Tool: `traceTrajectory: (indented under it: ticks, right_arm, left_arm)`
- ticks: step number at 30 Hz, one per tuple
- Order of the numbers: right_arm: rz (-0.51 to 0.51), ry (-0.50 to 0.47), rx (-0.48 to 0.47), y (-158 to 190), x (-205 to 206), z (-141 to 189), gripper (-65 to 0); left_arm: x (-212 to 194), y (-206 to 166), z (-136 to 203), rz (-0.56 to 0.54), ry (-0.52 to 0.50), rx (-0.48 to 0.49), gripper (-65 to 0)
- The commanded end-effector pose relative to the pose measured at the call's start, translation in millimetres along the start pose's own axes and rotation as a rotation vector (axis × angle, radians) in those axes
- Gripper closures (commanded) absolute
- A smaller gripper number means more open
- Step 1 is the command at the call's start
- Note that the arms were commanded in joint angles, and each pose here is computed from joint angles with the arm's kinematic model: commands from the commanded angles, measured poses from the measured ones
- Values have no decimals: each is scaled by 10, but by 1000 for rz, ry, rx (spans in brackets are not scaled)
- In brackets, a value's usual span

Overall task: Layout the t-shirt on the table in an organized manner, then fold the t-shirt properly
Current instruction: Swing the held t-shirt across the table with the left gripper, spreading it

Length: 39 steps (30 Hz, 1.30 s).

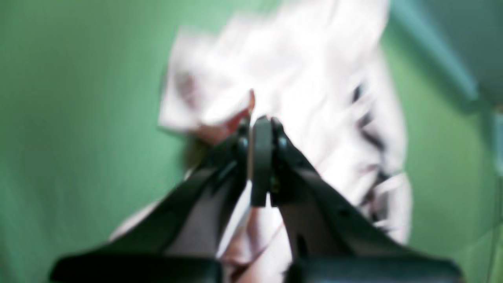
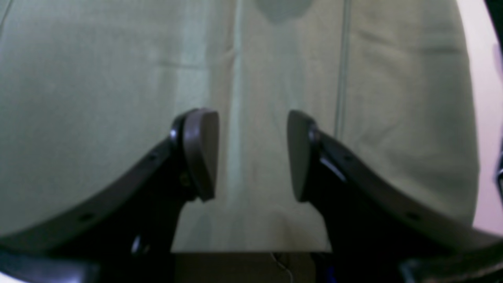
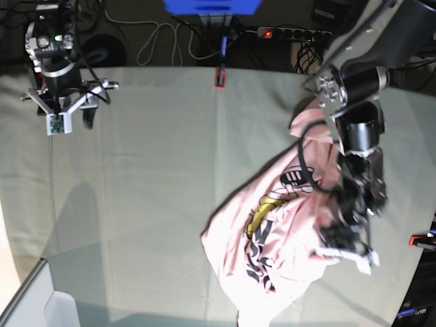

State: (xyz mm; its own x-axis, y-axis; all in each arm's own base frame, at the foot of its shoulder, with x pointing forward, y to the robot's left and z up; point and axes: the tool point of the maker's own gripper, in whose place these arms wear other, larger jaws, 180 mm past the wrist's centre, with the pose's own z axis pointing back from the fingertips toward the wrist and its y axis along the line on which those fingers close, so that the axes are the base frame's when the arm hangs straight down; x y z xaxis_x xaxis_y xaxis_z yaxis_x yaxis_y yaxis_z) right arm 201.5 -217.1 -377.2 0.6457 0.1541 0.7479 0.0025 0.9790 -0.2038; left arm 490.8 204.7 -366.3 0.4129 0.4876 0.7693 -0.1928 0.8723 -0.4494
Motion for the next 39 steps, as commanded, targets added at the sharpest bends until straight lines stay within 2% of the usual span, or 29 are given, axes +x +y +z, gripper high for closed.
traceTrajectory:
  ticks: [1, 4, 8, 13, 15, 18, 22, 25, 28, 35, 37, 39]
  right_arm:
    - [9, -36, -5, -38, 88, 23, -292]
    - [12, -31, -21, -110, 72, 32, -292]
    - [7, 5, -57, -244, 8, 41, -292]
    - [-5, 39, -130, -518, -66, 88, -291]
    - [-14, 44, -173, -674, -89, 128, -290]
    - [-21, 64, -223, -858, -168, 207, -290]
    - [-20, 79, -239, -919, -229, 254, -290]
    - [-17, 100, -250, -958, -306, 309, -290]
    - [-16, 106, -253, -972, -329, 325, -290]
    - [-48, 118, -317, -1149, -402, 425, -290]
    - [-47, 123, -316, -1144, -420, 438, -290]
    - [-47, 123, -316, -1144, -420, 438, -290]
  left_arm:
    - [477, -330, 27, -2, -117, -75, -4]
    - [829, -961, 252, -33, -196, -184, -4]
    - [963, -2035, 578, -168, -266, -376, -4]
    - [515, -3236, 919, -421, -242, -646, -4]
    - [384, -3602, 1081, -414, -272, -740, -4]
    - [286, -3787, 1081, -342, -321, -740, -4]
    - [267, -3963, 966, -330, -366, -735, -4]
    - [166, -4227, 1016, -333, -346, -803, -4]
    - [-109, -4526, 1132, -361, -287, -903, -4]
    - [-687, -4709, 1357, -339, -194, -1028, -14]
    - [-919, -4703, 1405, -388, -153, -1049, -64]
    - [-1196, -4649, 1457, -427, -107, -1067, -157]
